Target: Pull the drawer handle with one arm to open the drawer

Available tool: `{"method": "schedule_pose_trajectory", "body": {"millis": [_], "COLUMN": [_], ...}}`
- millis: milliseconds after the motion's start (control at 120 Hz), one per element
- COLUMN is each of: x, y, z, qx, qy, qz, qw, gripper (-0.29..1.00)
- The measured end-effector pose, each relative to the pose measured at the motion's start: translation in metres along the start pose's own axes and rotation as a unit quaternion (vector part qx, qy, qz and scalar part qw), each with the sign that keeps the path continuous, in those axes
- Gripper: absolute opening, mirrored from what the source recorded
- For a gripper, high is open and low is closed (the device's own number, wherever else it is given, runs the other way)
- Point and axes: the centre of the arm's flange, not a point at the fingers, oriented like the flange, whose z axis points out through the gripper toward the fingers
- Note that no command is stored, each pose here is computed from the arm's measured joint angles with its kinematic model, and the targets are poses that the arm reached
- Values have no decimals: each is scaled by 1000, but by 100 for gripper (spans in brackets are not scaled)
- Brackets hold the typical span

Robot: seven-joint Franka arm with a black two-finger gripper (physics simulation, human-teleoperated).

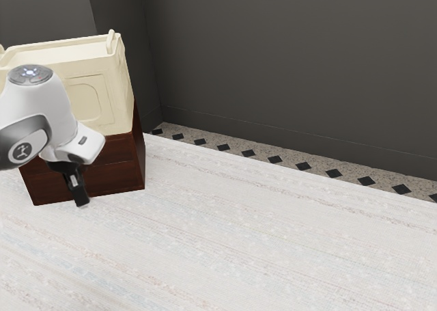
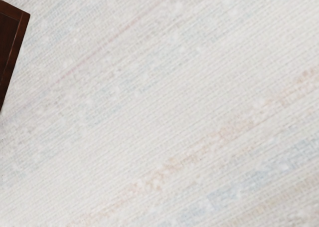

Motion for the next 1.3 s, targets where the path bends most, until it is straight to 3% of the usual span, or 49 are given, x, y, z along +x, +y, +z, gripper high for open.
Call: {"method": "schedule_pose_trajectory", "body": {"millis": [283, 517, 650, 817, 1042, 1300], "x": [6, -3, -8, -32, -45, -27], "y": [-57, -89, -122, -155, -147, -146], "z": [67, 85, 68, 65, 79, 92], "qx": [14, 39, 70, 82, 30, 65], "qy": [29, 55, 86, 76, 28, 2], "qz": [-15, -26, -49, -45, -29, 113], "qw": [999, 997, 993, 993, 999, 991], "gripper": [70, 70, 70, 70, 70, 70]}}
